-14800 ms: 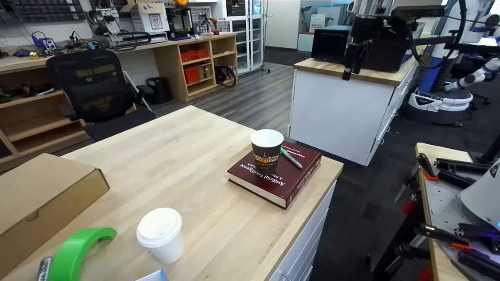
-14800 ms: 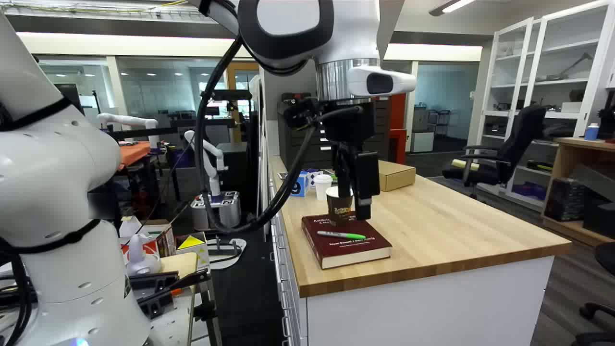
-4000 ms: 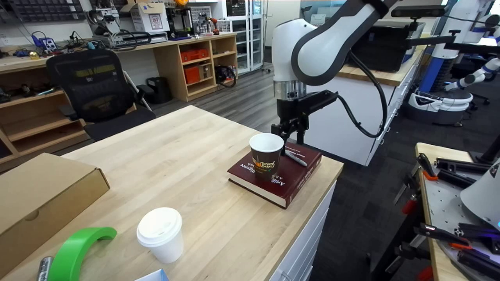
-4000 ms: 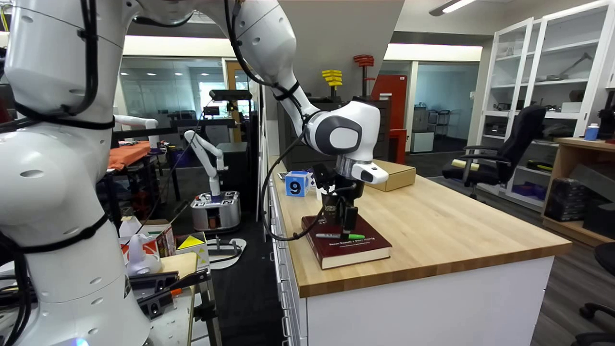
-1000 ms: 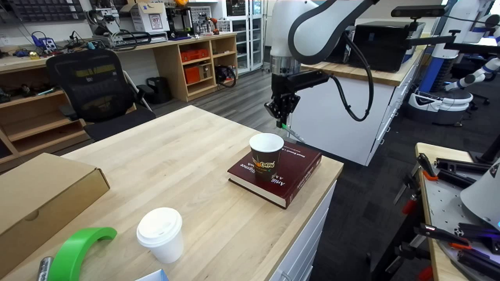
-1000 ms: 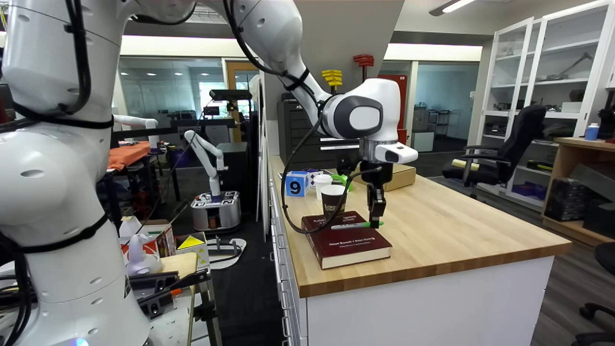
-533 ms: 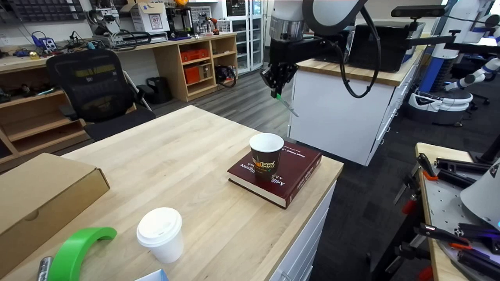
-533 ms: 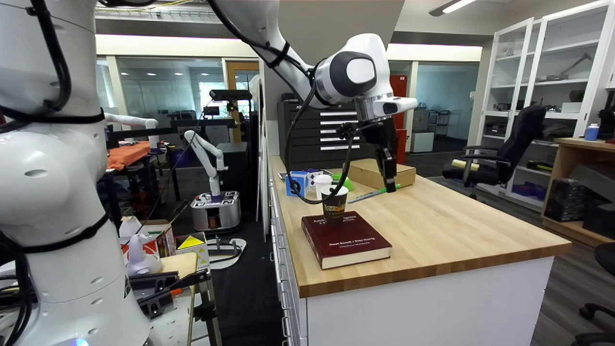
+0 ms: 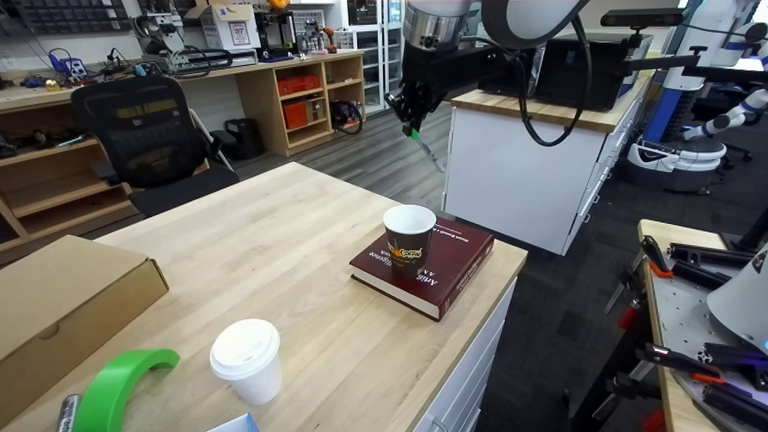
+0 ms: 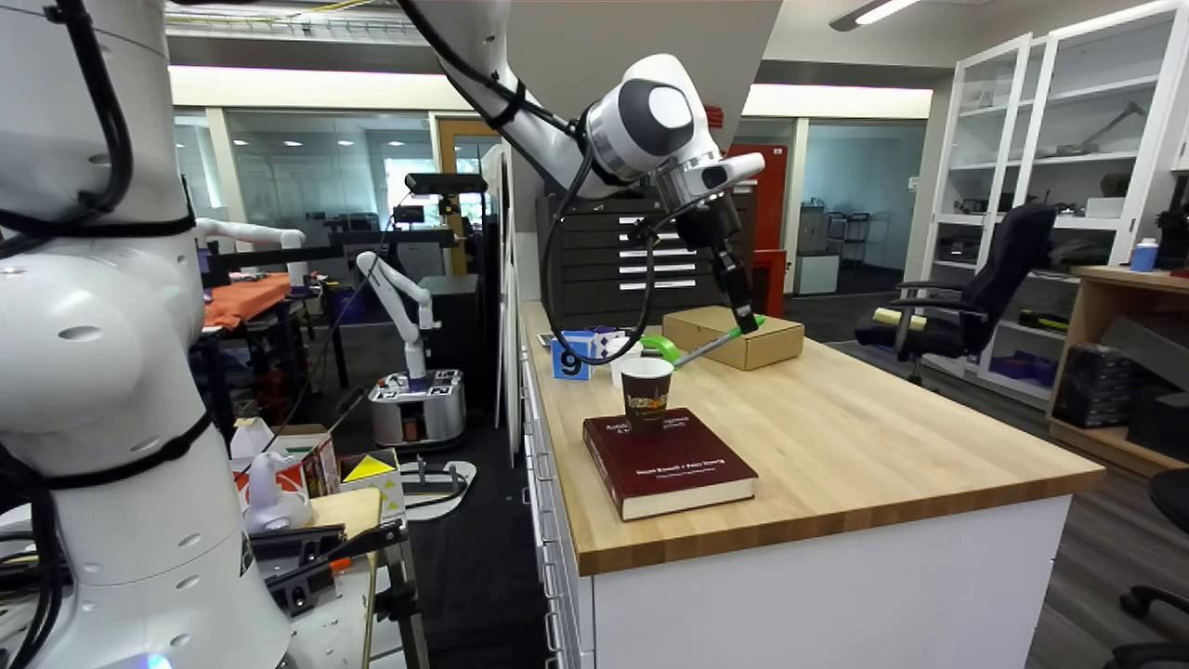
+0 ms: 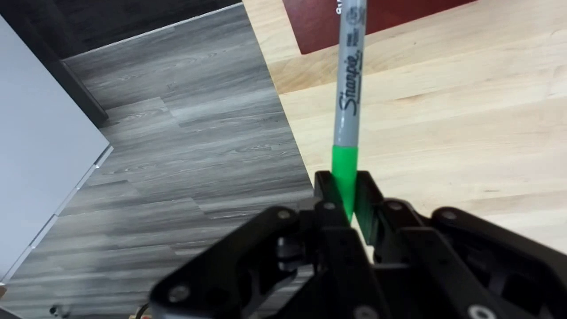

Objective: Pick the pen and put it in the cup

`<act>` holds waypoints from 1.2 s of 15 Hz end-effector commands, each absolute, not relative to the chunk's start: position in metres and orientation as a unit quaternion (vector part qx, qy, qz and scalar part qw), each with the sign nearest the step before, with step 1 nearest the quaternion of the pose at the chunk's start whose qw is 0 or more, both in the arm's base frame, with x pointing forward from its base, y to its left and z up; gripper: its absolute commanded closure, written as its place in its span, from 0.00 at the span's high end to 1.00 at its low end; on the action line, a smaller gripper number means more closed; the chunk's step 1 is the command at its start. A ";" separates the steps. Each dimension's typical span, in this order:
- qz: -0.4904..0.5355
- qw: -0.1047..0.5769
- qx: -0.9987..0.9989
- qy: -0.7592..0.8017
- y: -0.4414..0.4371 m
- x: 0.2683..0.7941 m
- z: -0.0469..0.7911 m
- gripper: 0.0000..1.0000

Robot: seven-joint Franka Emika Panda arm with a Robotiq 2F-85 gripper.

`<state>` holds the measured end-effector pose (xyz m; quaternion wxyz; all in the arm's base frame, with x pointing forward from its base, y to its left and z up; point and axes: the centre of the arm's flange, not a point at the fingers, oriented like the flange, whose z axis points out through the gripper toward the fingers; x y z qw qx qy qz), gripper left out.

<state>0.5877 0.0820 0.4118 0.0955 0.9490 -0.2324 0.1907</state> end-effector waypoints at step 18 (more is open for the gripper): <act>0.304 0.148 0.909 -0.242 0.208 0.560 0.411 0.04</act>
